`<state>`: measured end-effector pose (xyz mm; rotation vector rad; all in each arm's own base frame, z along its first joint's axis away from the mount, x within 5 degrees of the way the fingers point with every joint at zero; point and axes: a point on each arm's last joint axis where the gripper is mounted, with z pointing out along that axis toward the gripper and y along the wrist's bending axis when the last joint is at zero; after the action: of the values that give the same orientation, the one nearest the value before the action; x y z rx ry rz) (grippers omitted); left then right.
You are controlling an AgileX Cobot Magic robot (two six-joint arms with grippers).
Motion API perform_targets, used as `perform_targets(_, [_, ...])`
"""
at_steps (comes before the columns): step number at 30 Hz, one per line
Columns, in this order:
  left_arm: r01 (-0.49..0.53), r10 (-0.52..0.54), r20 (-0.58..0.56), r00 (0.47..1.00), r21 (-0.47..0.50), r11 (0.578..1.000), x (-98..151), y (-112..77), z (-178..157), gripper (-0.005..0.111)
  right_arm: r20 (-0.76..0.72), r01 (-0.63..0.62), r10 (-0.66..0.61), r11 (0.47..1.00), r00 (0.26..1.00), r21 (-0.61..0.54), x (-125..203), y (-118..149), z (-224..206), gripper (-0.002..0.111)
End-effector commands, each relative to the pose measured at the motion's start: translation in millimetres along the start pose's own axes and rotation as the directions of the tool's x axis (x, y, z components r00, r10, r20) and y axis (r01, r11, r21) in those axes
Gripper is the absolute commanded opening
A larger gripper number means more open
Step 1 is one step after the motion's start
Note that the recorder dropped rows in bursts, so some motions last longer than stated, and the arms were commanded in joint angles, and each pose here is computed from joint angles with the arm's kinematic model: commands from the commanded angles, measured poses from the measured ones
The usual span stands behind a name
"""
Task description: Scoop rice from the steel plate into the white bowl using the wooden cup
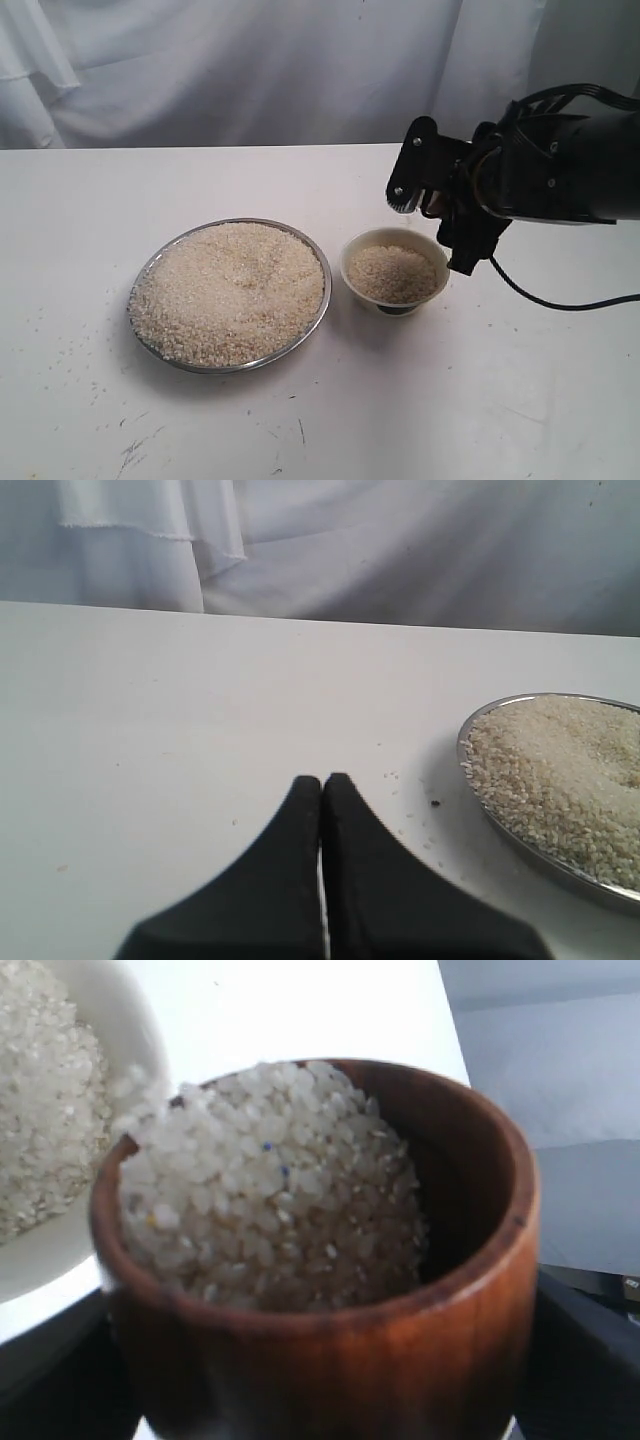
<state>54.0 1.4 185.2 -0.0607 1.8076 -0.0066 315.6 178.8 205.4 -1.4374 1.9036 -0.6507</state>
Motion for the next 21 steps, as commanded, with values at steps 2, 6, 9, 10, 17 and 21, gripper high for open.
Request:
perform_targets(2, [0.002, -0.002, 0.006, 1.0, -0.001, 1.0, 0.8, 0.1, 0.2, 0.0, -0.013, 0.075, -0.074, 0.997, 0.997, 0.036, 0.2, -5.6, 1.1, 0.0])
perform_targets(6, [0.002, -0.002, 0.006, 1.0, -0.001, 1.0, 0.8, 0.1, 0.2, 0.0, -0.02, 0.109, -0.109, 0.994, 0.994, 0.029, -1.3, -0.7, 5.7, 0.0])
perform_targets(9, [0.002, -0.002, 0.006, 1.0, -0.001, 1.0, 0.8, 0.1, 0.2, 0.0, -0.029, 0.173, -0.173, 0.984, 0.985, 0.027, -3.6, 4.6, 9.3, 0.0])
perform_targets(10, [0.002, -0.002, 0.006, 1.0, -0.001, 1.0, 0.8, 0.1, 0.2, 0.0, -0.032, 0.192, -0.192, 0.981, 0.981, 0.027, -4.4, 6.0, 9.7, 0.0])
perform_targets(17, [0.002, -0.002, 0.006, 1.0, -0.001, 1.0, 0.8, 0.1, 0.2, 0.0, -0.061, 0.238, -0.238, 0.971, 0.969, -0.002, -3.7, 16.4, 19.9, 0.0])
perform_targets(21, [0.002, -0.002, 0.006, 1.0, -0.001, 1.0, 0.8, 0.1, 0.2, 0.0, -0.062, 0.264, -0.263, 0.964, 0.963, 0.007, -5.3, 17.5, 20.1, 0.0])
